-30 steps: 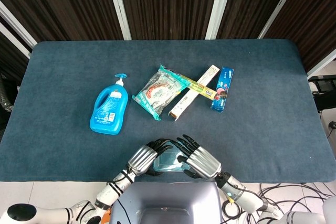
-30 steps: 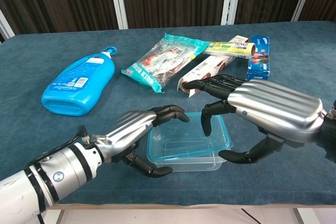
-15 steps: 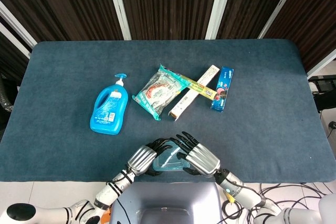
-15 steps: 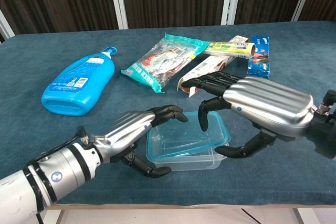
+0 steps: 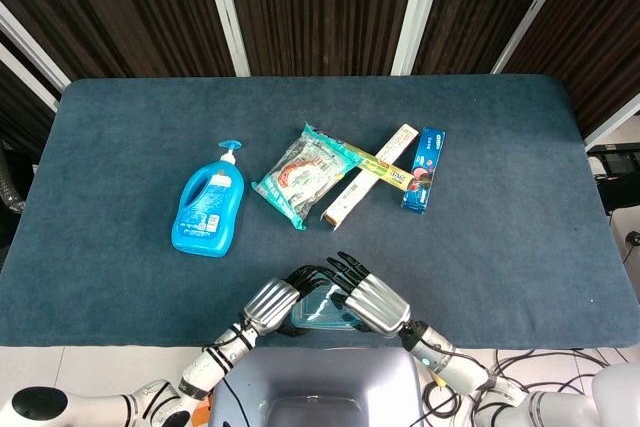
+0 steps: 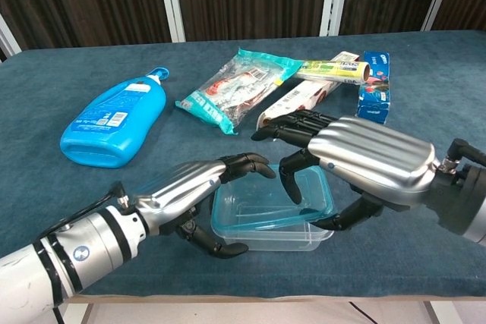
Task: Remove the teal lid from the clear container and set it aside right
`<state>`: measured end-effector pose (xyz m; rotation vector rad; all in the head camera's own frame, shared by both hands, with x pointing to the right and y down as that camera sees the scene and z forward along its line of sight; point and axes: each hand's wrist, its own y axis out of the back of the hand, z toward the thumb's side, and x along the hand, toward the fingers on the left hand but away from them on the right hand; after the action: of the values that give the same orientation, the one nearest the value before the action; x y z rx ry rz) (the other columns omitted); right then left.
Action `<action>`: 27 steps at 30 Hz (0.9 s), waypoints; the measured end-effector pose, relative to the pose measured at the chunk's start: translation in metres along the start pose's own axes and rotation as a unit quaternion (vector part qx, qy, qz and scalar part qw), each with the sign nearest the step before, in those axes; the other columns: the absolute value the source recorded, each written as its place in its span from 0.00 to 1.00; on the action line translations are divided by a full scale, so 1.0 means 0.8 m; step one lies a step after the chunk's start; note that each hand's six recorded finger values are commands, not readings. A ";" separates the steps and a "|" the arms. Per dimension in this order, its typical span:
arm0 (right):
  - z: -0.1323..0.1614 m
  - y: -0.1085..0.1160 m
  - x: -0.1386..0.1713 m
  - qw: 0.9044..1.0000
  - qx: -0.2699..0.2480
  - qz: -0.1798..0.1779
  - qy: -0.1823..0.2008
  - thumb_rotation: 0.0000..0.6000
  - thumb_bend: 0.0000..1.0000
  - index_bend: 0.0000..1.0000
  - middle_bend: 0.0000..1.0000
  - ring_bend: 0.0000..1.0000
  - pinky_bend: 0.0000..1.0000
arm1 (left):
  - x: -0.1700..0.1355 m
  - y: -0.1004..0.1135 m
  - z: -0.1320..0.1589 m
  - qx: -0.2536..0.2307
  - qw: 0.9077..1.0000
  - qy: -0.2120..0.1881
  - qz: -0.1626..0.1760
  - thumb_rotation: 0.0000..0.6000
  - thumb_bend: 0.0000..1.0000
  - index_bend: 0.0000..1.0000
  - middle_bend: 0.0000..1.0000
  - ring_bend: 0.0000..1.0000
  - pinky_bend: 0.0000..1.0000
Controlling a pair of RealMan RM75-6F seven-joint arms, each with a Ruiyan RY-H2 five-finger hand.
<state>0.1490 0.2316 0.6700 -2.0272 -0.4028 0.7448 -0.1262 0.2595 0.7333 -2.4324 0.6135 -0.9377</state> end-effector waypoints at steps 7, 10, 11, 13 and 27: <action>0.002 -0.003 0.000 1.000 -0.003 -0.003 0.006 1.00 0.45 0.67 0.13 0.00 0.00 | 0.001 0.004 0.005 -0.043 0.999 -0.009 0.011 1.00 0.25 0.00 0.02 0.00 0.16; 0.002 0.000 0.000 1.000 -0.002 -0.010 0.007 1.00 0.49 0.69 0.13 0.00 0.00 | 0.001 0.010 0.009 -0.060 0.998 -0.015 0.026 1.00 0.25 0.00 0.00 0.00 0.10; 0.002 0.000 0.000 1.000 -0.002 -0.012 0.007 1.00 0.49 0.69 0.13 0.00 0.00 | 0.001 0.012 0.010 -0.068 0.997 -0.017 0.031 1.00 0.25 0.00 0.00 0.00 0.09; 0.001 0.002 0.001 1.000 0.001 -0.016 0.007 1.00 0.50 0.70 0.14 0.00 0.01 | 0.001 0.015 0.011 -0.080 0.996 -0.020 0.037 1.00 0.25 0.00 0.00 0.00 0.06; 0.008 0.029 0.005 0.996 0.029 -0.081 0.029 1.00 0.51 0.75 0.18 0.05 0.06 | -0.004 0.041 -0.002 -0.091 0.993 -0.017 0.080 1.00 0.26 0.00 0.00 0.00 0.02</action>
<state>0.1480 0.2256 0.6463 -1.9315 -0.4989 0.5897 -0.1370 0.2348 0.7149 -2.5065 0.9017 -0.8050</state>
